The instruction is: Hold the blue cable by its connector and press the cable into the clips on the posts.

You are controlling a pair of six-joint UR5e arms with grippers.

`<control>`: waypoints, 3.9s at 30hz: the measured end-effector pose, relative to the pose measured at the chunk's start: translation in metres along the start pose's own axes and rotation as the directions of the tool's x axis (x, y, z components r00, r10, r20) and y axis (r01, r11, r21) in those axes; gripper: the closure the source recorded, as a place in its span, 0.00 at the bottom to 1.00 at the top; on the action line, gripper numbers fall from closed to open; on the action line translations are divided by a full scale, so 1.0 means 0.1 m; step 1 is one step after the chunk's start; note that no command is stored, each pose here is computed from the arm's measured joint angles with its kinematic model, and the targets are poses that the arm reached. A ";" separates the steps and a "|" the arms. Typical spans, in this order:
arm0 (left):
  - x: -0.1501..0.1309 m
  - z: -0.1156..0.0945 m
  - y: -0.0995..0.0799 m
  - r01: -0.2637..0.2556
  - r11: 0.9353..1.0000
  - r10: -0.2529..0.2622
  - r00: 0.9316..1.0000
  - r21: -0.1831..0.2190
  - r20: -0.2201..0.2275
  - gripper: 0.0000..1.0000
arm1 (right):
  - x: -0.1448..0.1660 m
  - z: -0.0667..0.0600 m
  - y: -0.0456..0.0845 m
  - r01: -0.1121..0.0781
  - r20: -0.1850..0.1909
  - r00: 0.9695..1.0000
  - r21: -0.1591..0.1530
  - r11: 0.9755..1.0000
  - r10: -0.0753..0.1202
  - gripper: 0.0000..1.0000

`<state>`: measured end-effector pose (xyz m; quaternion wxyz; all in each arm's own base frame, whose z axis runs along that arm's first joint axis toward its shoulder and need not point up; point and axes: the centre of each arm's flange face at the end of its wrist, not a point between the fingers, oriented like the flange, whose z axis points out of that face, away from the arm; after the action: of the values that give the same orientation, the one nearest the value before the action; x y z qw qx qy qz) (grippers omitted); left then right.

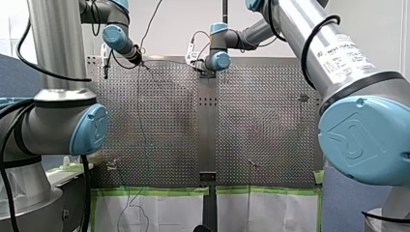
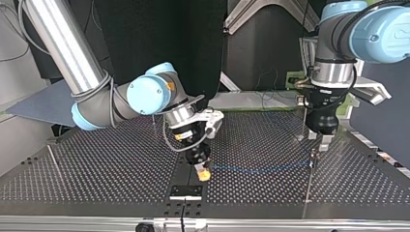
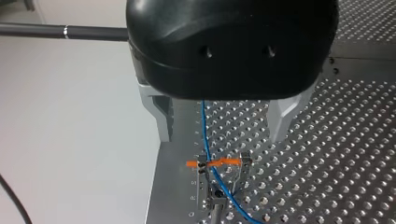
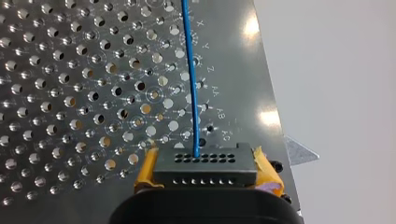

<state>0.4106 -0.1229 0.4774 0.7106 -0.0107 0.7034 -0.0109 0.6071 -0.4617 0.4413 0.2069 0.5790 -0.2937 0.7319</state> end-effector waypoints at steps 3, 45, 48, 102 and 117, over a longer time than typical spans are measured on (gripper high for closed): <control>0.00 0.00 -0.01 -0.026 1.000 0.026 1.000 0.002 0.000 0.00 | 0.00 0.00 0.01 -0.001 0.001 1.000 -0.001 1.000 0.001 1.00; 0.04 -0.05 -0.08 -0.025 0.999 0.025 1.000 -0.023 -0.018 0.00 | -0.01 0.00 0.04 -0.006 0.004 1.000 -0.004 1.000 0.006 1.00; 0.04 -0.06 -0.11 -0.005 1.000 0.004 1.000 -0.016 -0.019 0.00 | -0.01 0.00 0.04 -0.006 0.006 1.000 -0.005 1.000 0.006 1.00; 0.16 0.82 -0.65 0.128 0.984 -0.128 0.992 0.124 -0.013 0.00 | -0.02 -0.01 0.07 0.005 0.011 1.000 -0.010 1.000 -0.004 1.00; 0.00 0.92 -0.64 0.169 0.978 -0.177 0.983 0.124 0.053 0.00 | -0.02 -0.01 0.06 0.004 0.012 1.000 -0.009 1.000 -0.004 1.00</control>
<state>0.5029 -0.1872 0.4803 0.7285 -0.0297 0.6748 -0.1144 0.6030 -0.4657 0.4377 0.2093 0.5831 -0.2971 0.7266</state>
